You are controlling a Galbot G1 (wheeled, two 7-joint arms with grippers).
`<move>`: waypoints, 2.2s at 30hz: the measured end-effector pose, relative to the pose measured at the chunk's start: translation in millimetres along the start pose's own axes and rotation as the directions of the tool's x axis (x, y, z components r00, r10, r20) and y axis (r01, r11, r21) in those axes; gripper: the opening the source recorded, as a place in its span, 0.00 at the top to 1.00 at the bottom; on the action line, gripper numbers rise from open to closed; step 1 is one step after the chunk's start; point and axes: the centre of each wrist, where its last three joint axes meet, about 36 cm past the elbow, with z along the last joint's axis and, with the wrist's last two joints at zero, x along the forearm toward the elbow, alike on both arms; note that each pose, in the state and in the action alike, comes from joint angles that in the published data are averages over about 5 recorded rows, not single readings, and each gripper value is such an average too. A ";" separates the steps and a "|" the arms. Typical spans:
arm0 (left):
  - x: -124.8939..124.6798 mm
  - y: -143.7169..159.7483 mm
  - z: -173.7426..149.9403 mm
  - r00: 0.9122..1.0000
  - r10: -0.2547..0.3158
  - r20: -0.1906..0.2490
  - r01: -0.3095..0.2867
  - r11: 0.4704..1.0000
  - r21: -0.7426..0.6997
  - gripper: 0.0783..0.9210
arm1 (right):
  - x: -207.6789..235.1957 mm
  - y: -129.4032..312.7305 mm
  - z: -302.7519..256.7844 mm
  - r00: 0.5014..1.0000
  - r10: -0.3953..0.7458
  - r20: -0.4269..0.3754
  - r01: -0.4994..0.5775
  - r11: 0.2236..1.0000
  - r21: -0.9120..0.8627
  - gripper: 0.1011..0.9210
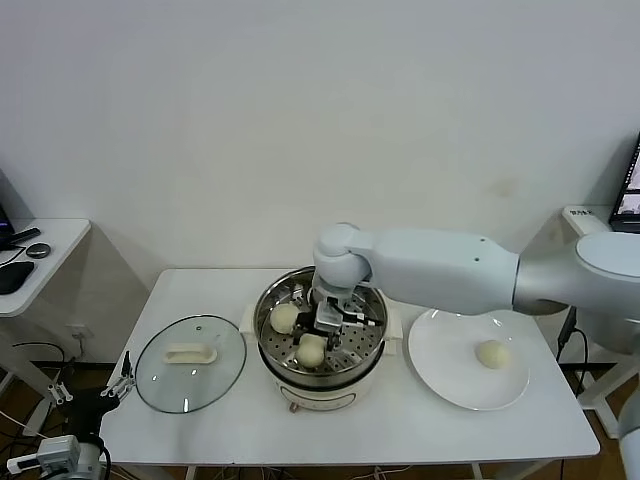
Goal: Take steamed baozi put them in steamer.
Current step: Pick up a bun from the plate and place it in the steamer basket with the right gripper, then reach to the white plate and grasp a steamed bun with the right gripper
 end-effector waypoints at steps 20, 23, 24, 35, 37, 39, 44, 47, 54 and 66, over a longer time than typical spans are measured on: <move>-6.2 -1.9 -8.3 0.999 0.026 0.027 -0.025 1.000 -0.008 0.12 | 123.7 93.1 32.4 0.976 0.093 -0.196 -0.174 0.873 -0.455 0.12; -8.0 -3.4 -8.5 0.999 0.033 0.029 -0.032 0.999 -0.008 0.12 | 138.4 130.5 36.8 0.968 0.075 -0.238 -0.205 0.783 -0.588 0.12; -8.6 -3.9 -8.4 0.999 0.035 0.029 -0.035 0.999 -0.008 0.12 | 142.6 143.9 38.0 0.965 0.068 -0.251 -0.216 0.747 -0.628 0.12; -14.1 -10.8 -5.3 0.998 0.059 0.025 -0.058 0.998 -0.006 0.12 | 135.8 290.4 42.6 0.953 -0.034 -0.302 -0.267 0.375 -0.888 0.12; -13.9 -12.3 -3.7 0.998 0.060 0.020 -0.060 0.998 -0.005 0.12 | 126.9 313.8 41.6 0.954 -0.054 -0.294 -0.261 0.326 -0.908 0.12; -13.4 -13.3 -2.7 0.998 0.061 0.017 -0.061 0.998 -0.003 0.12 | 116.1 334.5 40.4 0.956 -0.073 -0.283 -0.251 0.286 -0.925 0.12; -12.5 -12.0 -1.7 0.998 0.057 0.012 -0.057 0.998 -0.005 0.12 | 89.4 376.4 37.7 0.962 -0.113 -0.250 -0.222 0.218 -0.950 0.12; -11.3 -11.0 -0.9 0.999 0.054 0.008 -0.054 0.999 -0.007 0.12 | 76.1 396.5 37.5 0.962 -0.133 -0.238 -0.210 0.196 -0.958 0.12; -8.5 -6.8 1.3 0.999 0.042 -0.001 -0.042 0.999 -0.012 0.12 | 42.4 425.9 42.0 0.960 -0.175 -0.220 -0.191 0.169 -0.967 0.12; -9.0 -7.2 6.7 0.999 0.032 -0.009 -0.032 0.999 -0.012 0.12 | -2.8 439.2 52.8 0.958 -0.195 -0.209 -0.181 0.153 -0.971 0.12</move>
